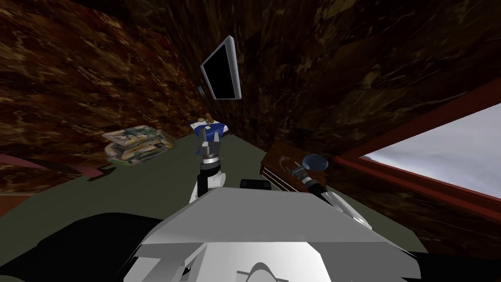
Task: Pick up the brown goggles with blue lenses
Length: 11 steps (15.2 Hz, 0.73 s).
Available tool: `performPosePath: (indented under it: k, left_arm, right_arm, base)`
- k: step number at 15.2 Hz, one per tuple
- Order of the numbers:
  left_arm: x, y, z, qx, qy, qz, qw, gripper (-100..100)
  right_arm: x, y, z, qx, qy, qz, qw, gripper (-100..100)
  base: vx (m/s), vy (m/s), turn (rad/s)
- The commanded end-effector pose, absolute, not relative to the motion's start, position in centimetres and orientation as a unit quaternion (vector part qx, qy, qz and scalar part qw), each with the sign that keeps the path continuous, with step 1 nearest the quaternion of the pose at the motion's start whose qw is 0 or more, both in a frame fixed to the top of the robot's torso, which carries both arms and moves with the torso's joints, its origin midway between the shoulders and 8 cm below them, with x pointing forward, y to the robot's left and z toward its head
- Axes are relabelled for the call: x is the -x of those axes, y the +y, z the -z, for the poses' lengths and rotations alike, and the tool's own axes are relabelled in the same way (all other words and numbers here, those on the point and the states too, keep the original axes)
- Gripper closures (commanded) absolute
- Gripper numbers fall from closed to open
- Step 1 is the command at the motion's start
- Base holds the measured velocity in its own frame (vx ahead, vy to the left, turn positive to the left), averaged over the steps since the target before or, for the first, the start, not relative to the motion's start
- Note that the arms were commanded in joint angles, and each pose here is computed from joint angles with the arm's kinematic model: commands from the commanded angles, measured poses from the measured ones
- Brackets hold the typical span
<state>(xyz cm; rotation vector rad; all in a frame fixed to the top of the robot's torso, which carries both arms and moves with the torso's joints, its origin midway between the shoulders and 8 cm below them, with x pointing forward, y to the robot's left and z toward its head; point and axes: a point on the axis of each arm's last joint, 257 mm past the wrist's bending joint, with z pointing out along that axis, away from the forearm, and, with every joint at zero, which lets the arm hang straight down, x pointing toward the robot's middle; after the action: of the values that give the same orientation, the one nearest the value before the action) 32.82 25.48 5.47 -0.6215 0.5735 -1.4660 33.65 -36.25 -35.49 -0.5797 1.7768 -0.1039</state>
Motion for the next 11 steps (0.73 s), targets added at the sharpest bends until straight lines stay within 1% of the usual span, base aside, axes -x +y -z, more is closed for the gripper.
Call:
performPosePath:
  k: [1, 2, 3, 5, 6, 8, 9, 10, 11]
  left_arm:
    - [-32.8, 25.5, -5.5, 0.275, 0.254, 0.649, 0.663, 0]
    - [-32.8, 25.5, -5.5, 0.275, 0.254, 0.649, 0.663, 0]
    - [-32.8, 25.5, -5.5, 0.275, 0.254, 0.649, 0.663, 0]
    - [-32.8, 25.5, -5.5, 0.275, 0.254, 0.649, 0.663, 0]
    - [-32.8, 25.5, -5.5, 0.275, 0.254, 0.649, 0.663, 0]
    - [-32.8, 25.5, -5.5, 0.275, 0.254, 0.649, 0.663, 0]
    - [-32.8, 25.5, -5.5, 0.275, 0.254, 0.649, 0.663, 0]
    - [-32.8, 25.5, -5.5, 0.275, 0.254, 0.649, 0.663, 0]
    - [-32.8, 25.5, -5.5, 0.275, 0.254, 0.649, 0.663, 0]
  right_arm:
    - [-32.8, -37.3, 36.9, 0.285, 0.766, 0.07, 0.572, -100]
    - [-32.8, -37.3, 36.9, 0.289, 0.765, 0.073, 0.571, -100]
    - [-31.6, -38.8, 38.5, 0.322, 0.77, 0.092, 0.544, -100]
    - [-31.5, -39.0, 38.7, 0.334, 0.766, 0.101, 0.54, -100]
    - [-30.2, -40.4, 40.2, 0.369, 0.767, 0.119, 0.512, -100]
    - [-30.0, -40.6, 40.5, 0.379, 0.764, 0.127, 0.507, -100]
    - [-28.6, -42.2, 41.9, 0.413, 0.763, 0.144, 0.476, -100]
    - [-28.5, -42.3, 42.1, 0.421, 0.76, 0.148, 0.473, -100]
    - [-28.5, -42.3, 42.1, 0.422, 0.759, 0.149, 0.473, -100]
  base:
    - [0.017, 0.031, 0.233]
    - [0.013, 0.019, 0.086]
    - [0.018, 0.029, 0.212]
    - [0.017, 0.025, 0.174]
    - [0.021, 0.03, 0.229]
    - [0.02, 0.023, 0.167]
    - [0.019, 0.025, 0.278]
    - [0.021, 0.024, 0.28]
    - [0.019, 0.015, 0.074]
